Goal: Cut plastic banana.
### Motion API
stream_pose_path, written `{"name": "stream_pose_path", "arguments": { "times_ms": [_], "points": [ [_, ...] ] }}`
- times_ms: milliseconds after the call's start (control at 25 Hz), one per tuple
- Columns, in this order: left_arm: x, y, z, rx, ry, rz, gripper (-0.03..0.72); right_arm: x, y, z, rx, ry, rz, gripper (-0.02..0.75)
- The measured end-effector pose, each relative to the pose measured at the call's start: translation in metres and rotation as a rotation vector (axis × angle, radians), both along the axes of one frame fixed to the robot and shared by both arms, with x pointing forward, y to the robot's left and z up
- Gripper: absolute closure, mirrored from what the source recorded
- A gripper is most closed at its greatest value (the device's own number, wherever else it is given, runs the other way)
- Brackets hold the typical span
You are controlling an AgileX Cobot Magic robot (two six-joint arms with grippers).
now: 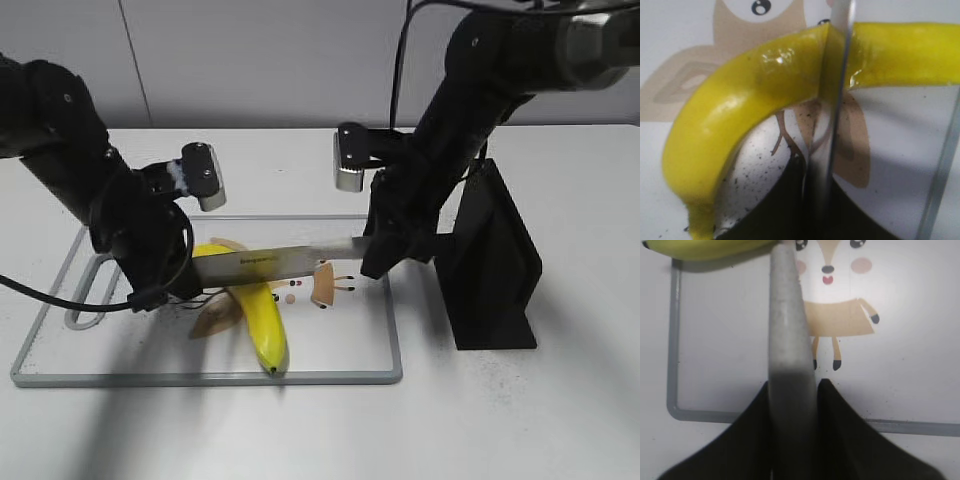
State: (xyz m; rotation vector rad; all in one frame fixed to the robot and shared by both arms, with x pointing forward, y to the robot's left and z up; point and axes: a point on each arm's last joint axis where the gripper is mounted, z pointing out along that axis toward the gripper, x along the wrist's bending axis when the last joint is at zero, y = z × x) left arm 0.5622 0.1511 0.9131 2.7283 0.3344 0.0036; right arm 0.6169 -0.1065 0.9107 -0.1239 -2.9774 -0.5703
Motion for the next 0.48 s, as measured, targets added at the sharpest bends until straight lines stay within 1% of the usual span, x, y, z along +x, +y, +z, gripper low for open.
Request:
{"name": "stream_pose_path", "arguments": {
  "times_ms": [80,320,480],
  "points": [
    [0.001,-0.001,-0.009,0.008,0.016,0.003,0.688,0.001,0.0,-0.01,-0.013,0.007,0.002,0.551],
    [0.001,-0.001,-0.01,0.009,0.016,0.004,0.688,0.002,0.0,-0.006,-0.01,-0.01,0.002,0.55],
    [0.0,-0.001,-0.01,0.012,0.024,-0.002,0.688,0.003,0.0,0.002,-0.008,-0.034,0.006,0.55]
  ]
}}
